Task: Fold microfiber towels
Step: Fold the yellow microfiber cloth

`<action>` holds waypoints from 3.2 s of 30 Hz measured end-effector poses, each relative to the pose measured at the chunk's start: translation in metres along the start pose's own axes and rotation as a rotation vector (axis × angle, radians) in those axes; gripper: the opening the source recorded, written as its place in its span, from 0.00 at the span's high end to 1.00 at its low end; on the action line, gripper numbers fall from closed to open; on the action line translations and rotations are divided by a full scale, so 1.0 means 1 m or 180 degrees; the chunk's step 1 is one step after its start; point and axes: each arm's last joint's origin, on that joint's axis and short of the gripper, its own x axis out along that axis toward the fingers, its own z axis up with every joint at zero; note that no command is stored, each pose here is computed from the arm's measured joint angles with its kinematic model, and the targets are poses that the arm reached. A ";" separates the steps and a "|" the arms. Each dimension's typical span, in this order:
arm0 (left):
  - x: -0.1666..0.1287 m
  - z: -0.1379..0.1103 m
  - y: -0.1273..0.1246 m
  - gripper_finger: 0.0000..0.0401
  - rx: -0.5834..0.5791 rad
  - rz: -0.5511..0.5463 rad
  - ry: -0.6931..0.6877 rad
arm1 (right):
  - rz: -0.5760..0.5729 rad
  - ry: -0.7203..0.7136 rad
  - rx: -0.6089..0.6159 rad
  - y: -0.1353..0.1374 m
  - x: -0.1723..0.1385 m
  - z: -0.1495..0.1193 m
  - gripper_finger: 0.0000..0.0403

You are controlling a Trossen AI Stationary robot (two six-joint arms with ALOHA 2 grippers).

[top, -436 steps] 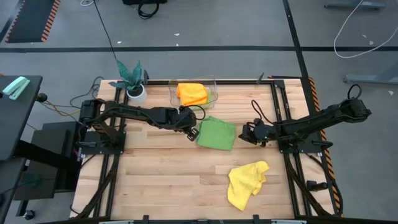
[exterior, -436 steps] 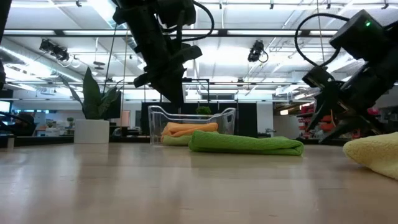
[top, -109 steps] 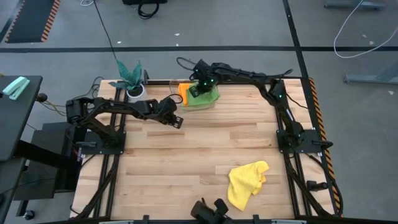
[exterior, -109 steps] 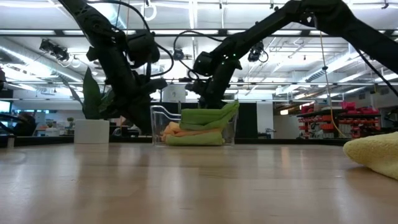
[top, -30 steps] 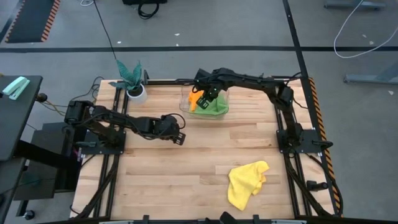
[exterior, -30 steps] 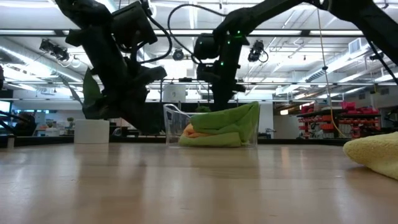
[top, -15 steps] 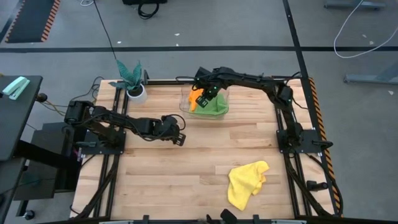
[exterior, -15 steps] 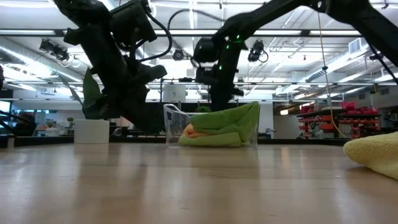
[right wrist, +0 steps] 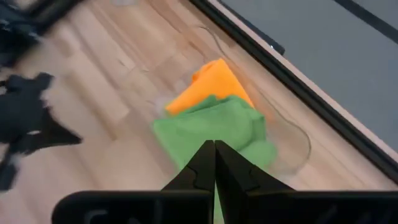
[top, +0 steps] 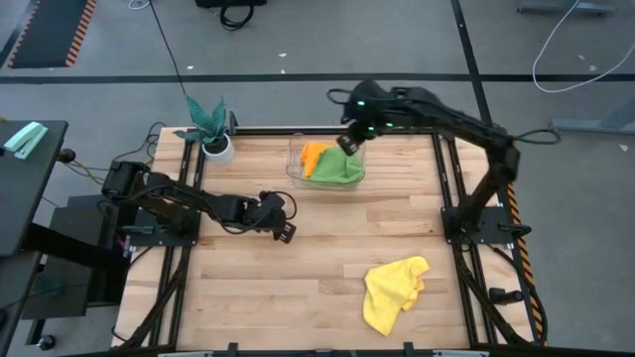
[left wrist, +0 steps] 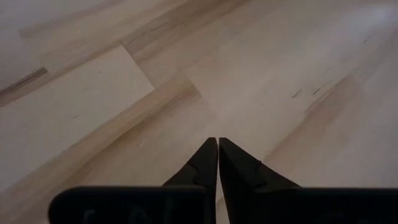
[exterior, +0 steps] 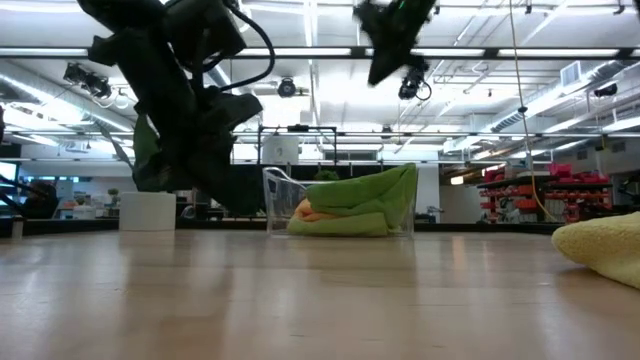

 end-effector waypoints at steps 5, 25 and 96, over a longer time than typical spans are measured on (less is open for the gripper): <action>-0.003 -0.006 -0.005 0.97 0.0085 -0.0011 -0.0075 | 0.0028 -0.0069 0.0074 0.012 -0.062 -0.031 0.97; -0.010 -0.009 -0.026 0.96 0.0036 -0.0516 -0.0318 | 0.0379 -0.0135 0.0028 0.066 -0.187 -0.178 0.97; -0.004 -0.076 -0.139 0.84 -0.0691 -0.1934 0.0040 | 0.0337 0.1057 0.1094 0.015 0.014 -0.426 0.75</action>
